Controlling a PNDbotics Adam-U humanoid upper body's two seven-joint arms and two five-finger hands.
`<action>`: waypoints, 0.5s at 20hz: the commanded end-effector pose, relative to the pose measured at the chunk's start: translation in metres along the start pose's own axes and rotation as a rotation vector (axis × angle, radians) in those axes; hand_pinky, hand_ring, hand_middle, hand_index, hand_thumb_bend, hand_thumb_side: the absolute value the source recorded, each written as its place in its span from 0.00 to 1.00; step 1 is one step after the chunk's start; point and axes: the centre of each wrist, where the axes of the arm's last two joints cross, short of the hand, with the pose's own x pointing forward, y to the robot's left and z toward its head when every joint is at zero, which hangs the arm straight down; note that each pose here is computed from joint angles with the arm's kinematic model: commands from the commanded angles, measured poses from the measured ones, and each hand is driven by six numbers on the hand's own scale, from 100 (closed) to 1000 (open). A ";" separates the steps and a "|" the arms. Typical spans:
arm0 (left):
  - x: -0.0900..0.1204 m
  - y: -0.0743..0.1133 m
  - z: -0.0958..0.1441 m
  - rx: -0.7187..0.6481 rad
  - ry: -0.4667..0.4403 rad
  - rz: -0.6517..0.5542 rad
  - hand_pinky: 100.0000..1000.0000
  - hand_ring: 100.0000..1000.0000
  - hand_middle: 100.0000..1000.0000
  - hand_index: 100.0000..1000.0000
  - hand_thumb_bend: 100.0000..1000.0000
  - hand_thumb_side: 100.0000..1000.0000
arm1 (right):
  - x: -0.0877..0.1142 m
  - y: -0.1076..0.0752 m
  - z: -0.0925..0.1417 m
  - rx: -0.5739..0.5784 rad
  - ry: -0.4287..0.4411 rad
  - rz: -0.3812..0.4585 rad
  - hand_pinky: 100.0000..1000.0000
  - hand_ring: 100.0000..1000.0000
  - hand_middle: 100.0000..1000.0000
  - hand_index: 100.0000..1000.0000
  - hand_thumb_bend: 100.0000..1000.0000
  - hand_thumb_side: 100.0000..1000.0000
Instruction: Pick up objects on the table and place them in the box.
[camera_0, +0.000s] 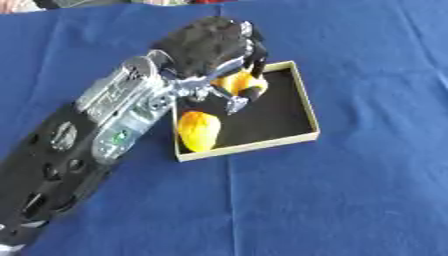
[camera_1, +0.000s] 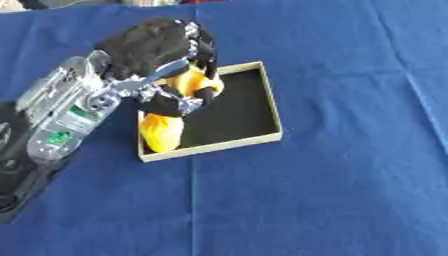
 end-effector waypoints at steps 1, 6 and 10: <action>-0.003 -0.008 -0.003 0.006 0.018 0.001 0.62 0.46 0.39 0.42 0.00 0.00 | 0.005 -0.005 -0.004 -0.014 -0.027 0.013 0.79 0.90 0.77 0.79 0.00 0.91; -0.005 -0.028 -0.005 -0.015 0.025 0.018 0.68 0.54 0.49 0.52 0.00 0.00 | 0.004 -0.004 -0.003 -0.009 -0.023 0.013 0.79 0.90 0.76 0.79 0.00 0.91; -0.009 -0.039 -0.003 -0.086 0.034 0.004 0.80 0.77 0.73 0.86 0.04 0.00 | 0.003 -0.004 -0.002 -0.008 -0.020 0.014 0.79 0.90 0.76 0.80 0.00 0.91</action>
